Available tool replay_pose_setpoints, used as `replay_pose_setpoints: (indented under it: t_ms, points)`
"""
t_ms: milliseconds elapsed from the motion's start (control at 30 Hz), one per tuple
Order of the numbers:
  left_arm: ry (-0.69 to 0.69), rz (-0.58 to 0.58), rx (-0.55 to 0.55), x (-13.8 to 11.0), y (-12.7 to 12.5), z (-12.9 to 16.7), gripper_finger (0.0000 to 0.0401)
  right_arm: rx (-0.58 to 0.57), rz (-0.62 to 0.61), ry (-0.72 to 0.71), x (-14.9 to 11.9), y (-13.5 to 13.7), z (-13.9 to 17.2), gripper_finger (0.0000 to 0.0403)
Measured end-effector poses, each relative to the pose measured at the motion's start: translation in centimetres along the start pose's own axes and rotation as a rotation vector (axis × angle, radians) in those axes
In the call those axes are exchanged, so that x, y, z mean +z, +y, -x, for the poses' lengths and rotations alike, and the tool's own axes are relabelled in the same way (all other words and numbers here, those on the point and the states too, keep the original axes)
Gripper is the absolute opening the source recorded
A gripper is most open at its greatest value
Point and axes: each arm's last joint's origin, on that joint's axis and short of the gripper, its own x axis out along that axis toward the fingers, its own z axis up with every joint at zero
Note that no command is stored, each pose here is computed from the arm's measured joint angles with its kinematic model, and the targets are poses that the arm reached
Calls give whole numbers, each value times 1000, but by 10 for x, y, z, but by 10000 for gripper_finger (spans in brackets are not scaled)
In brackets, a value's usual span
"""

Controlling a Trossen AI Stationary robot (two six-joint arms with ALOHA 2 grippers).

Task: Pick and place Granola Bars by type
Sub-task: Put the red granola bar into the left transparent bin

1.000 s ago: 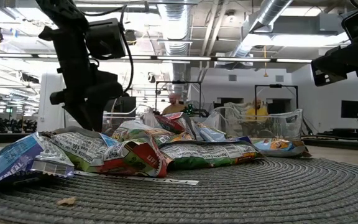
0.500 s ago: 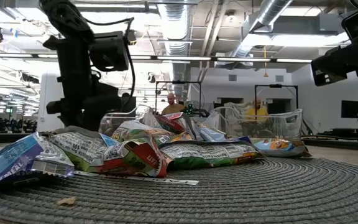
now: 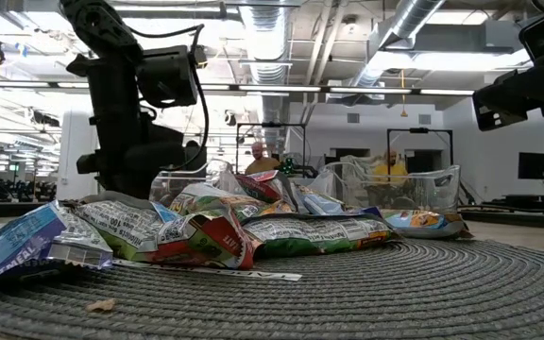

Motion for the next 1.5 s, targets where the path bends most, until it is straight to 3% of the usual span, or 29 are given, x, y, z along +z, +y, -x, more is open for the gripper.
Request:
replay_pose_setpoints:
  t_ms: [233, 600, 1000, 1167, 1500]
  points:
    - [-51, -65, -63, -4, -6, 15, 21, 0, 0, 0, 0, 0, 0, 133]
    - [-425, -125, -231, 3, -15, 72, 31, 0, 0, 0, 0, 0, 0, 133]
    - [-766, -192, -145, 11, -1, 117, 28, 0, 0, 0, 0, 0, 0, 133]
    - [-793, -222, -85, 12, 0, 118, 28, 0, 0, 0, 0, 0, 0, 134]
    - [-783, -230, -77, 11, 1, 117, 29, 0, 0, 0, 0, 0, 0, 134]
